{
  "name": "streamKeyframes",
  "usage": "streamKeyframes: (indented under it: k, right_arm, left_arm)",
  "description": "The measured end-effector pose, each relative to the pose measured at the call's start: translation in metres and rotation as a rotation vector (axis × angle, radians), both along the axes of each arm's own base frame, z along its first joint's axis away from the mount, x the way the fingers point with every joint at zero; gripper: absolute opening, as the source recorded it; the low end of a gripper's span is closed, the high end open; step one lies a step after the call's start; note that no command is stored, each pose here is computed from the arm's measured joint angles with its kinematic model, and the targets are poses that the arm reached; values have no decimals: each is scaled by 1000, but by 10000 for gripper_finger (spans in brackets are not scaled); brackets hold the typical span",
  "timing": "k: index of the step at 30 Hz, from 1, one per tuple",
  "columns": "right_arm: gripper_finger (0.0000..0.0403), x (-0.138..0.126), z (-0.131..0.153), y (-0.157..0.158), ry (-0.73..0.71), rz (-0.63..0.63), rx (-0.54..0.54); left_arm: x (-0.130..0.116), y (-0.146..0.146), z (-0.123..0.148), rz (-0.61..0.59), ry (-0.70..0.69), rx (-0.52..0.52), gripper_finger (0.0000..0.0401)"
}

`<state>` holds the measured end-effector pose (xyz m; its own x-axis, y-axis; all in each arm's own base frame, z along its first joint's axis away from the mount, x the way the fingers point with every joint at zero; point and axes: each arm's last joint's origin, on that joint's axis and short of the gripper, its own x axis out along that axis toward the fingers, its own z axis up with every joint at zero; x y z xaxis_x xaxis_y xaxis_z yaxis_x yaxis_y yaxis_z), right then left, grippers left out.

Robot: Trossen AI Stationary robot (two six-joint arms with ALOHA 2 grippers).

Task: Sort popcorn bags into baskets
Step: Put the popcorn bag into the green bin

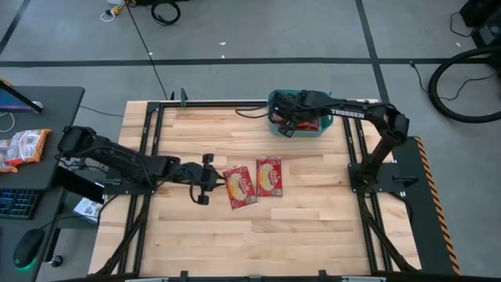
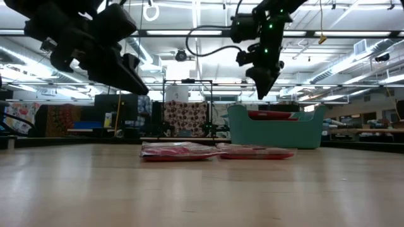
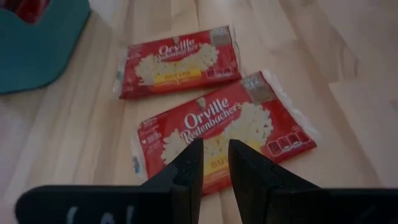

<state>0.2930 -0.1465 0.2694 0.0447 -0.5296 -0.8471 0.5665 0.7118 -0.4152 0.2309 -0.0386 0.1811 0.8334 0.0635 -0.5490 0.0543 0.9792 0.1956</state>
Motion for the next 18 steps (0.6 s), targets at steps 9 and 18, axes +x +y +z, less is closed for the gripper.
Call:
streamKeyframes:
  k: [9, 18]
  right_arm:
    - [199, 2, 16, 33, -109, 45, 82]
    - [199, 19, 17, 89, -153, 145, 55]
  left_arm:
    - [12, -9, -22, -54, 99, 83, 81]
    - [19, -23, -37, -136, 153, 227, 169]
